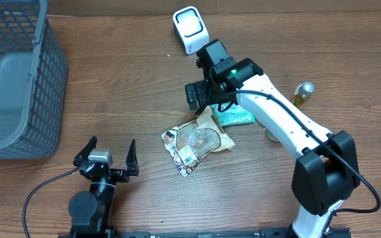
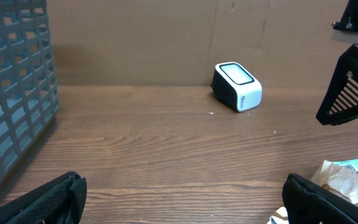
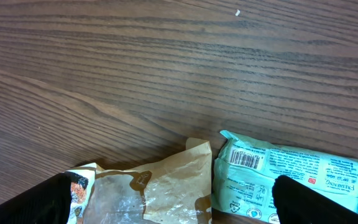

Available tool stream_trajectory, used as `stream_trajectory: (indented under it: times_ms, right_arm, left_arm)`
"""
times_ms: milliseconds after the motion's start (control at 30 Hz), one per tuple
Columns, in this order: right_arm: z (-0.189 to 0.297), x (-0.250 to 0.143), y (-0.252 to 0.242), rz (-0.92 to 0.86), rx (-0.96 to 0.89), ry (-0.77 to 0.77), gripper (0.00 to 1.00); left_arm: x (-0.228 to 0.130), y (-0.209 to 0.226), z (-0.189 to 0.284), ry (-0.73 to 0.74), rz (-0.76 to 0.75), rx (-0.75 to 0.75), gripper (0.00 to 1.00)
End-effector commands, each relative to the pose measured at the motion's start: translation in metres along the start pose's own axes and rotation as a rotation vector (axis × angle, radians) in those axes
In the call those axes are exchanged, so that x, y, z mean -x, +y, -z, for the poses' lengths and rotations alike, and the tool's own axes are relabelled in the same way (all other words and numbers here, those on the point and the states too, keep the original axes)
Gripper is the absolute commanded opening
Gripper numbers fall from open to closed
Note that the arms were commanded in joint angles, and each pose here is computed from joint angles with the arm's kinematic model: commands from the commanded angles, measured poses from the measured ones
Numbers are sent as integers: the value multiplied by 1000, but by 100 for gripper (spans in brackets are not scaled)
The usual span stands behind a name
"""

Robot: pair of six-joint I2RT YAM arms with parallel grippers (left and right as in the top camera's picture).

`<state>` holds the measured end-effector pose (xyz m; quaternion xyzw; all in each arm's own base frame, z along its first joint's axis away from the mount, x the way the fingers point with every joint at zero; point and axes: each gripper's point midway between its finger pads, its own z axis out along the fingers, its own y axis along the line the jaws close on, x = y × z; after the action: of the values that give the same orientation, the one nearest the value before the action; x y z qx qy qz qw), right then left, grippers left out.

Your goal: Scan the item barcode

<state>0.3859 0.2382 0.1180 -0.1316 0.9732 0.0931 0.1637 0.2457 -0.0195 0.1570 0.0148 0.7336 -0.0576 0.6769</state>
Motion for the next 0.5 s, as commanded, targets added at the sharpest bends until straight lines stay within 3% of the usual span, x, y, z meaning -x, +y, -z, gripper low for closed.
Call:
stream_trajectory:
  times_ms: [0, 467]
  right_arm:
    - [-1, 0, -2, -8, 0, 0, 100]
    - [-1, 0, -2, -8, 0, -1, 100]
  left_arm:
    - [-1, 1, 0, -3, -37, 10, 100]
    - [0, 1, 0, -6, -37, 7, 100]
